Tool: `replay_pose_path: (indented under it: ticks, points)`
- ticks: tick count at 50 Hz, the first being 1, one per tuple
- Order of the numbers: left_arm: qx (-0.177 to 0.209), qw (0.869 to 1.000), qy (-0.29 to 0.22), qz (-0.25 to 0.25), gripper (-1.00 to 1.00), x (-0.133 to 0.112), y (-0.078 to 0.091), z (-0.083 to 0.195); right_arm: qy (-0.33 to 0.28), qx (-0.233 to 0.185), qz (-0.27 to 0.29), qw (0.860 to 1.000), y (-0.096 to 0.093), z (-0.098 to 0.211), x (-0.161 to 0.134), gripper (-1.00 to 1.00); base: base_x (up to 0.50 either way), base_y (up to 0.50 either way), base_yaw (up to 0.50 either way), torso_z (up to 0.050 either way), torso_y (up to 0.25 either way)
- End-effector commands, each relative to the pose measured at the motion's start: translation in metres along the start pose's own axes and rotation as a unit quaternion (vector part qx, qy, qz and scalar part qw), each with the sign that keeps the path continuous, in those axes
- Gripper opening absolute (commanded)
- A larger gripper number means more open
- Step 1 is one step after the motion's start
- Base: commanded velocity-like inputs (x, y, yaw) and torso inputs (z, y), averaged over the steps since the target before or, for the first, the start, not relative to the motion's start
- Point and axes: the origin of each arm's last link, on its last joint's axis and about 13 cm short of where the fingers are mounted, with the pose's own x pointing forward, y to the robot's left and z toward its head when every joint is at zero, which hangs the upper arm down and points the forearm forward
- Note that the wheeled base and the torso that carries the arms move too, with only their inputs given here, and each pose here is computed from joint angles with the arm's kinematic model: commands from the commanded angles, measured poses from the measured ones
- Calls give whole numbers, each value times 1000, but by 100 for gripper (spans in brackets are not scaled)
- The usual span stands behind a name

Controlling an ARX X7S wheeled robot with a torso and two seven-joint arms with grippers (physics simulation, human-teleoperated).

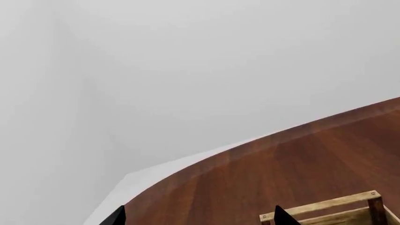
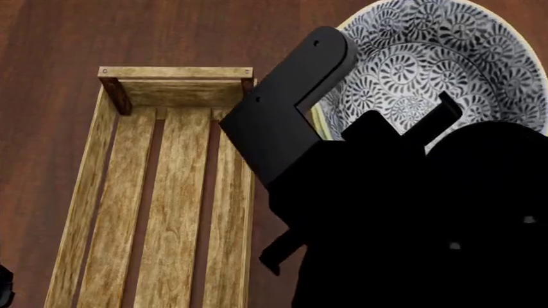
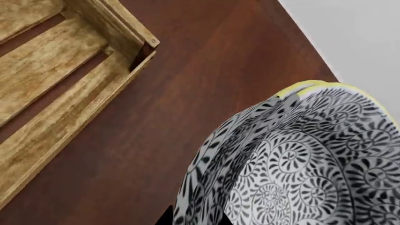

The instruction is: Stack the left bowl on the right bowl and place them in the tray.

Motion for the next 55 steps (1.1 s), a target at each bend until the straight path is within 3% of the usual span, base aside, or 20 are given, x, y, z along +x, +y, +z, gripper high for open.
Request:
replay_pose_path:
  ticks: [1, 12, 29, 55]
  points:
    - [-1, 1000, -1, 2, 100, -1, 1, 1, -32, -27, 0, 999, -1, 21, 1, -100, 0, 0, 0, 0, 0]
    - [0, 1000, 0, 10, 100, -1, 6, 0, -54, -38, 21, 998, 6, 35, 8, -100, 0, 0, 0, 1, 1]
    - [-4, 1000, -1, 23, 100, -1, 12, 2, -141, -100, 69, 983, 20, 68, 22, -100, 0, 0, 0, 0, 1]
    - [-7, 999, -5, 35, 100, -5, 20, 4, -169, -154, 96, 969, 40, 83, 34, -100, 0, 0, 0, 0, 1]
